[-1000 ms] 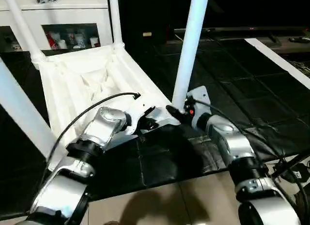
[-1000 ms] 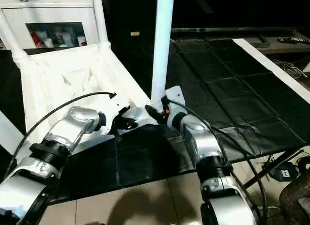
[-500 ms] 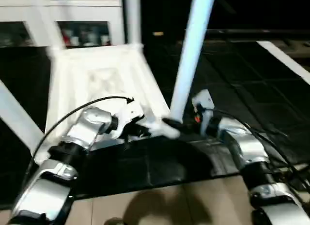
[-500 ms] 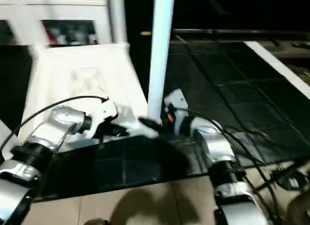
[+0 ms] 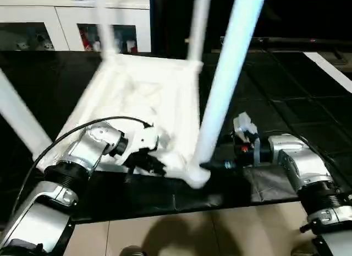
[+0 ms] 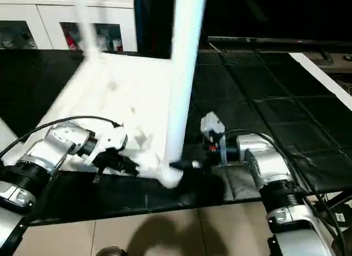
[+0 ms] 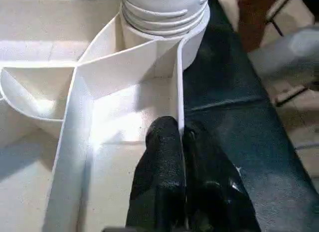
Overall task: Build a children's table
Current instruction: Rotate leg to tighten
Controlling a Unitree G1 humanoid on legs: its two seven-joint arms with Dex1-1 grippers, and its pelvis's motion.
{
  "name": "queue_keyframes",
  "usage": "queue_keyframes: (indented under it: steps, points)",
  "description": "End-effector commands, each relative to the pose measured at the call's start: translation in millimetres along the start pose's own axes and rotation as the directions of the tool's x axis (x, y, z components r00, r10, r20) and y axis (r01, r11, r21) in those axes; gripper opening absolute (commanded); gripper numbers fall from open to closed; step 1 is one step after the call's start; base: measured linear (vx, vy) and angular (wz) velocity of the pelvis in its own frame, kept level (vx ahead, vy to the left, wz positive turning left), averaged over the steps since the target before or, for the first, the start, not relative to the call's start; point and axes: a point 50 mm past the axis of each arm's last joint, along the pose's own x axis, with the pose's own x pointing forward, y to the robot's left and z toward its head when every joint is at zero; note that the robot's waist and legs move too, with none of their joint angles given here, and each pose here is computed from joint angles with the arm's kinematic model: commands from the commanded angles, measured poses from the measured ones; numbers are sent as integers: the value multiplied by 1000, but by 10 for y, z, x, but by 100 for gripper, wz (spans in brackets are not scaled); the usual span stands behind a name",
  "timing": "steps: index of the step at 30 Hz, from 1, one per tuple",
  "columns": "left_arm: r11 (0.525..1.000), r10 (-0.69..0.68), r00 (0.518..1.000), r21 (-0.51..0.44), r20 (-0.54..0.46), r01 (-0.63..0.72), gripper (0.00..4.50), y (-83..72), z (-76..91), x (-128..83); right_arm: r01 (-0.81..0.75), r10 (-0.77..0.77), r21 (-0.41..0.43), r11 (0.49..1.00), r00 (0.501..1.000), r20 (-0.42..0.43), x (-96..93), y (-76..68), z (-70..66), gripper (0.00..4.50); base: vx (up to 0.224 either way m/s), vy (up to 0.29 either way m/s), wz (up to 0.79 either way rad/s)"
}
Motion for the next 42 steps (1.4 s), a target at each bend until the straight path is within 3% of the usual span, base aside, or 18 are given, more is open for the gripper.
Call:
queue_keyframes:
  steps: [1, 10, 14, 17, 26, 28, 33, 37, 39, 42]
  points:
    - [993, -83, 997, 84, -4, 83, 0, -19, 139, 69, -32, 31, -15, 999, 999, -14, 0, -2, 79, 416, 0, 0, 0]
    - [989, -102, 995, 103, -9, 102, 0, -25, 140, 91, -135, 136, 27, 991, 990, -37, 63, 33, 53, 338, 0, 0, 0]
    - [990, -97, 995, 105, -13, 98, 0, -20, 139, 91, -145, 146, 30, 989, 989, -38, 65, 35, 52, 325, 0, 0, 0]
    - [990, -93, 996, 102, -16, 94, 0, -15, 132, 85, -152, 154, 32, 988, 987, -40, 75, 37, 48, 283, 0, 0, 0]
    - [998, -38, 999, 49, 21, 37, 0, 42, 159, 82, -165, 167, 58, 985, 986, -17, 104, 62, 29, 218, 0, 0, 0]
    - [1000, 27, 999, 11, 38, -27, 0, 102, 184, 96, -132, 132, 62, 989, 991, 9, 129, 59, 32, 215, 0, 0, 0]
    - [968, 233, 965, -124, 117, -219, 0, 272, 327, 193, 162, -165, 74, 984, 985, 42, 321, -53, -12, 205, 0, 0, 0]
    - [921, 352, 929, -221, 115, -322, 0, 347, 440, 352, 389, -397, 131, 912, 917, 41, 574, -161, 4, 201, 0, 0, 0]
    - [876, 442, 886, -277, 138, -394, 0, 424, 586, 448, 507, -518, 178, 843, 855, 21, 721, -238, 54, 196, 0, 0, 0]
    - [847, 496, 854, -305, 159, -435, 0, 467, 692, 496, 554, -568, 176, 814, 823, 32, 799, -278, 124, 195, 0, 0, 0]
